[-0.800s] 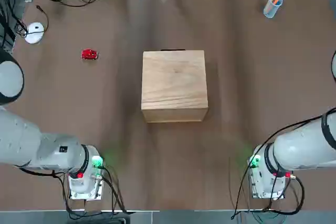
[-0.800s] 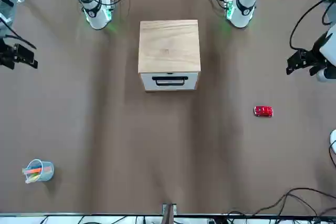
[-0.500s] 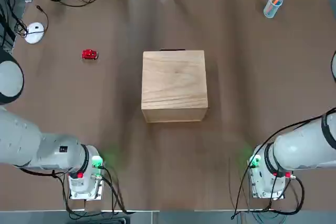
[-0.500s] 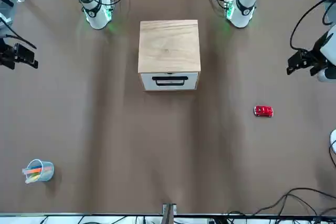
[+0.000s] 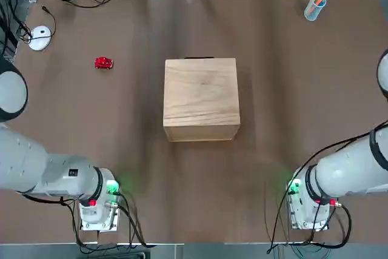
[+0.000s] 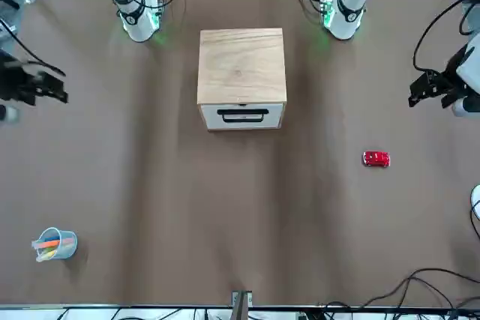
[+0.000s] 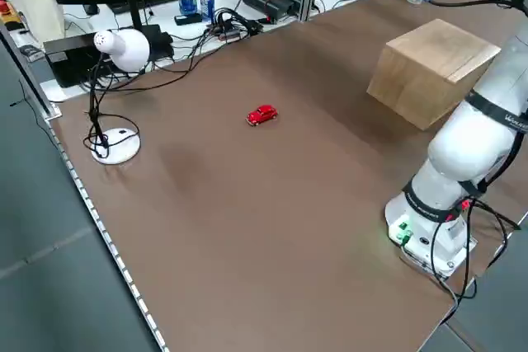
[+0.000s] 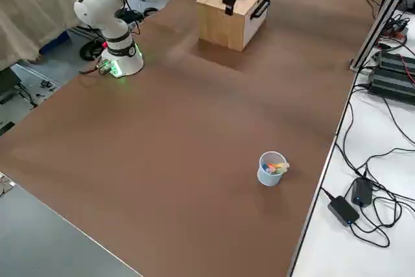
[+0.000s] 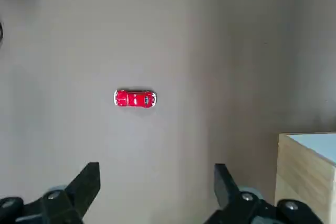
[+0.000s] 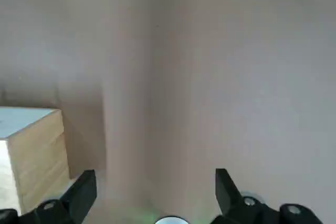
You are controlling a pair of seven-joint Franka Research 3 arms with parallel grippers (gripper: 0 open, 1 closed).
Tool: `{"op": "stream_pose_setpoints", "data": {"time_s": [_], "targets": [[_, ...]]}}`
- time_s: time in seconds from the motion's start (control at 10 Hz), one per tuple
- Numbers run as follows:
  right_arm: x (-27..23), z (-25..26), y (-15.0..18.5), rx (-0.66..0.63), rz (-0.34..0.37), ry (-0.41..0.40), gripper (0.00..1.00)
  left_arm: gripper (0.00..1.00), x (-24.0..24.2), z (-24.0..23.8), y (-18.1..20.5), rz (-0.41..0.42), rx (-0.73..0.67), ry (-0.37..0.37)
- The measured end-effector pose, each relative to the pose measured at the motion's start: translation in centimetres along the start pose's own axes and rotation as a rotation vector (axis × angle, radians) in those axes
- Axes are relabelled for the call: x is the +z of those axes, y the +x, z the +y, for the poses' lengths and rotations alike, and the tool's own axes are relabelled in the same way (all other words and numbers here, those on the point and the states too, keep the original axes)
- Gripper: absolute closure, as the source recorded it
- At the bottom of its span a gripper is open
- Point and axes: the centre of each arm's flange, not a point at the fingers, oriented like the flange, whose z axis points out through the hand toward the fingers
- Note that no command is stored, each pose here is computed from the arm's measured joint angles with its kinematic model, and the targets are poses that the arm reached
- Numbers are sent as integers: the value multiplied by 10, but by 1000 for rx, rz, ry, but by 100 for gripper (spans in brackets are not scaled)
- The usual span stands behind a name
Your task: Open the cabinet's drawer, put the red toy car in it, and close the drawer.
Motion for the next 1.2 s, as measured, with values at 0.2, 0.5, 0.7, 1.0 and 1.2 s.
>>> {"op": "stream_pose_setpoints", "data": {"time_s": [0.2, 0.5, 0.7, 1.0, 1.2], "targets": [[61, -66, 38, -94, -76, 0, 0, 16, 6, 47, -3, -12, 3, -3], [135, -115, 76, -138, -162, 233, 0, 65, 37, 136, -9, -65, 14, -4], [174, -164, 91, -218, -186, 330, 0, 87, 70, 188, -14, -128, 26, -2], [213, -230, 101, -409, -210, 635, 0, 97, 107, 251, -28, -200, 69, -1], [242, -227, 117, -478, -183, 850, 0, 96, 133, 288, -43, -251, 140, 7]]}}
